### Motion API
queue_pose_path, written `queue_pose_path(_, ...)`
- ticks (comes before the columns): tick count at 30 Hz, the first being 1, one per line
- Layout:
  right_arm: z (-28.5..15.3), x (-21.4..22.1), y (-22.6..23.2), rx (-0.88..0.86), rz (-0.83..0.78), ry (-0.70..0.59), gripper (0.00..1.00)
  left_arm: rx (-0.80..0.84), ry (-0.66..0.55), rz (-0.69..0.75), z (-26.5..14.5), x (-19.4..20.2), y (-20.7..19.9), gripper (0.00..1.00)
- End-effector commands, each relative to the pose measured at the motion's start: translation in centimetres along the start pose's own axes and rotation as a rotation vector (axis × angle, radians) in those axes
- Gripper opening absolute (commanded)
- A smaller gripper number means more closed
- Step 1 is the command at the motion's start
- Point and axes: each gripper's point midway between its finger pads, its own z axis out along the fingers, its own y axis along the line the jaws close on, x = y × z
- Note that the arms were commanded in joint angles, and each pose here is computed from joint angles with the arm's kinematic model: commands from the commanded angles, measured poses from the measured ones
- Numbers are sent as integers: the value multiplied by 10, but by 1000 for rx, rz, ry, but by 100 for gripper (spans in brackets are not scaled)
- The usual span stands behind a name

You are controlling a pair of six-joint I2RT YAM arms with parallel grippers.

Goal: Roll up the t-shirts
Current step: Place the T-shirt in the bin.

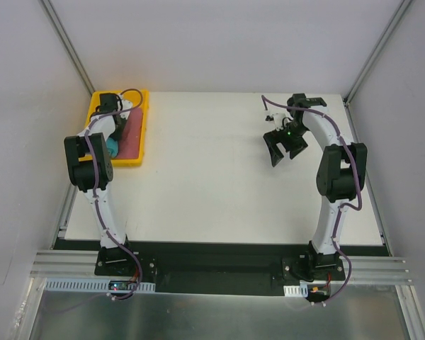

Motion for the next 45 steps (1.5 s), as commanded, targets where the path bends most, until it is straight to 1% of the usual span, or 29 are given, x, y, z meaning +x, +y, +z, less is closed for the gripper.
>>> queue_pose_path(1,-5,-4,4,-22,-6,-15,96,35,61,-25,-28,21,-16,0)
queue_pose_path(10,-3,-11,3,-31,-2,-25,96,37,142,-29,-21,50,-30,0)
queue_pose_path(12,-3,-13,4,-29,-4,-26,96,54,150,-31,-21,55,-34,0)
queue_pose_path(13,-4,-13,3,-29,-4,-27,96,102,133,-34,-24,53,-42,0)
queue_pose_path(14,-5,-13,4,-30,-4,-27,96,143,112,-29,-33,49,-46,15)
queue_pose_path(15,-6,-13,5,-30,-6,-28,96,174,109,-32,-41,49,-50,37)
queue_pose_path(16,-6,-13,5,-30,-11,-28,96,191,95,-34,-47,47,-53,48)
queue_pose_path(18,-6,-11,6,-31,-12,-27,96,262,17,-24,-71,36,-61,59)
queue_pose_path(19,-6,-10,7,-33,-10,-28,96,312,-3,-16,-82,34,-69,60)
queue_pose_path(20,-4,-7,9,-42,-3,-20,96,365,-70,-12,-101,21,-75,63)
queue_pose_path(21,-6,-8,12,-51,-3,-30,96,406,-110,-8,-113,14,-80,68)
queue_pose_path(22,-6,-7,14,-59,-1,-32,96,438,-132,3,-123,10,-84,69)
queue_pose_path(23,-6,-7,15,-63,2,-34,96,433,-183,11,-137,-1,-79,70)
queue_pose_path(26,-9,-10,20,-73,-4,-47,96,401,-230,4,-143,-25,-64,75)
queue_pose_path(28,-10,-13,22,-76,-5,-59,96,385,-225,6,-138,-32,-55,76)
queue_pose_path(29,-10,-13,23,-77,-8,-58,96,387,-215,3,-131,-36,-50,76)
queue_pose_path(31,-9,-14,22,-79,-6,-57,96,325,-164,-20,-117,-34,-38,74)
queue_pose_path(33,-9,-15,21,-76,-9,-56,96,293,-94,-82,-99,-26,-25,63)
queue_pose_path(34,-9,-14,20,-73,-11,-56,96,279,-54,-102,-89,-18,-21,56)
queue_pose_path(35,-10,-15,21,-72,-14,-55,96,260,-37,-131,-86,-14,-15,46)
queue_pose_path(37,-10,-14,19,-71,-13,-57,96,223,20,-165,-74,4,-5,35)
queue_pose_path(38,-9,-15,21,-76,-14,-57,96,213,36,-175,-70,9,-3,23)
queue_pose_path(41,-7,-15,21,-84,-8,-54,96,180,54,-162,-60,12,6,0)
queue_pose_path(45,-3,-14,20,-86,-5,-41,96,150,38,-127,-52,1,18,0)
